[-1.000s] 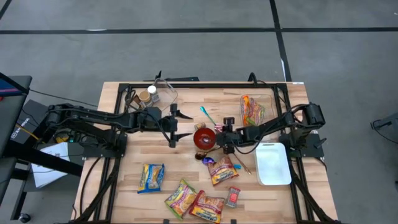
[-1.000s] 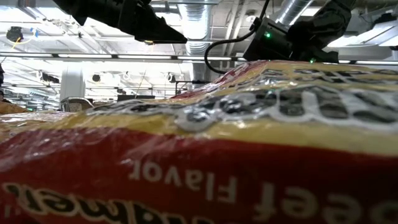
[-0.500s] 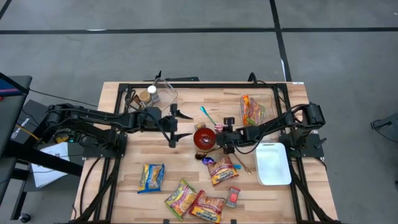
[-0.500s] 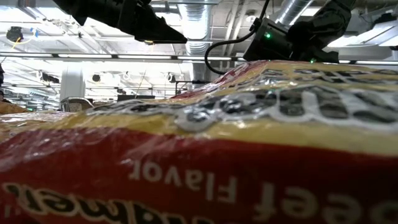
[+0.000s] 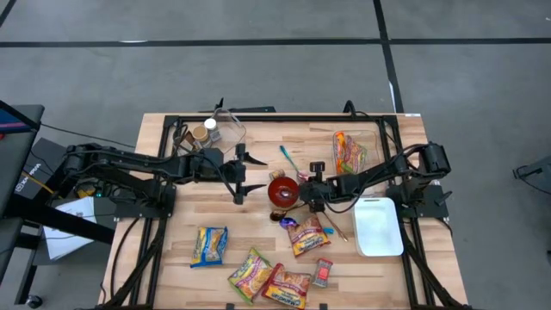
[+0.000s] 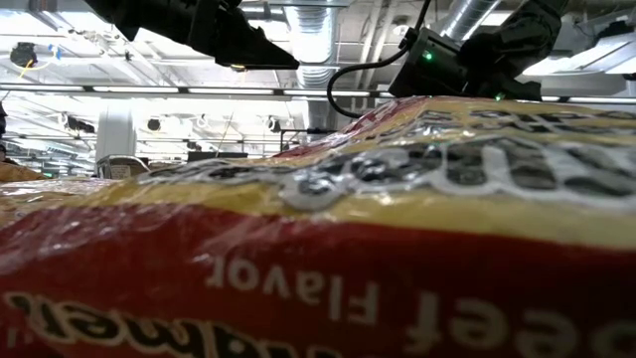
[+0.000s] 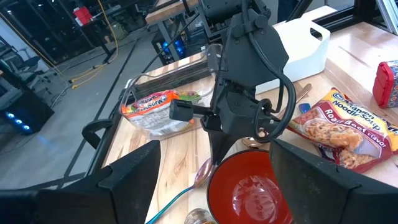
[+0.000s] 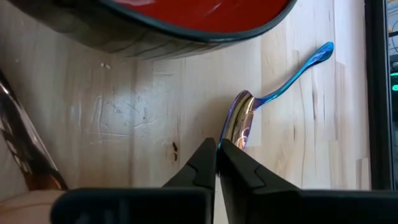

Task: Pick & Place Food Item
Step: Put the top blue spoon into the white bin

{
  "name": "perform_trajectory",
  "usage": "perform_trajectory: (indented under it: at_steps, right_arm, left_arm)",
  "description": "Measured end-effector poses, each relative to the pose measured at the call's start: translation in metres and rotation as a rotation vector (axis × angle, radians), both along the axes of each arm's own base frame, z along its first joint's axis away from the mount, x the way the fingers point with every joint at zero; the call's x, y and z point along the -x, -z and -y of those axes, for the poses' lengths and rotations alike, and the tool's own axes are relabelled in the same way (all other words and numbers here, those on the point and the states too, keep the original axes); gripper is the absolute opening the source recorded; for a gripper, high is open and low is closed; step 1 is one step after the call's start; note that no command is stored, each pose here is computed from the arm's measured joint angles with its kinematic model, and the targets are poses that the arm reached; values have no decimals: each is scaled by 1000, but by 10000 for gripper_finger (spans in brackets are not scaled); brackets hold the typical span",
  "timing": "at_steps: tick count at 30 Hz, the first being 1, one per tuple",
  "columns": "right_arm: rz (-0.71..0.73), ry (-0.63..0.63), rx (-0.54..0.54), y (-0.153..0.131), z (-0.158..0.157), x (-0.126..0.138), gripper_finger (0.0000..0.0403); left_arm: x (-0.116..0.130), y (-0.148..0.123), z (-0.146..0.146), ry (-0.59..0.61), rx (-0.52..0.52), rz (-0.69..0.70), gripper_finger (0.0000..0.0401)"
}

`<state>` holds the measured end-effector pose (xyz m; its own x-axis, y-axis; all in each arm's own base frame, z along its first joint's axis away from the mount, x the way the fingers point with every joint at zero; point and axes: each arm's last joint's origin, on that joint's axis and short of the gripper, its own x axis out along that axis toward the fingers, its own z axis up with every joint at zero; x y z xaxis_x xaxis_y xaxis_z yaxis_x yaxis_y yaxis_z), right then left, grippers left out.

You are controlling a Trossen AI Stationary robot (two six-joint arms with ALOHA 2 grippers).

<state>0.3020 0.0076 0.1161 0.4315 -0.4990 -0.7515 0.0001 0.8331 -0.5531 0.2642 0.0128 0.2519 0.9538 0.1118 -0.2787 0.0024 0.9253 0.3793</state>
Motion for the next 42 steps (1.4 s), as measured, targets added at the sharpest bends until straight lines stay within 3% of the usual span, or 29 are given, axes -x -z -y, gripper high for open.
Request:
perform_trajectory:
  at_steps: [15,29,42]
  right_arm:
    - [-2,36,30,-2,0,1,1]
    - [-68,56,88,-21,-9,-6,0]
    - [142,133,99,-95,-13,26,0]
  left_arm:
    - [0,0,0,0,0,0,296]
    - [0,0,0,0,0,-4,296]
    - [0,1,0,0,0,-8,296]
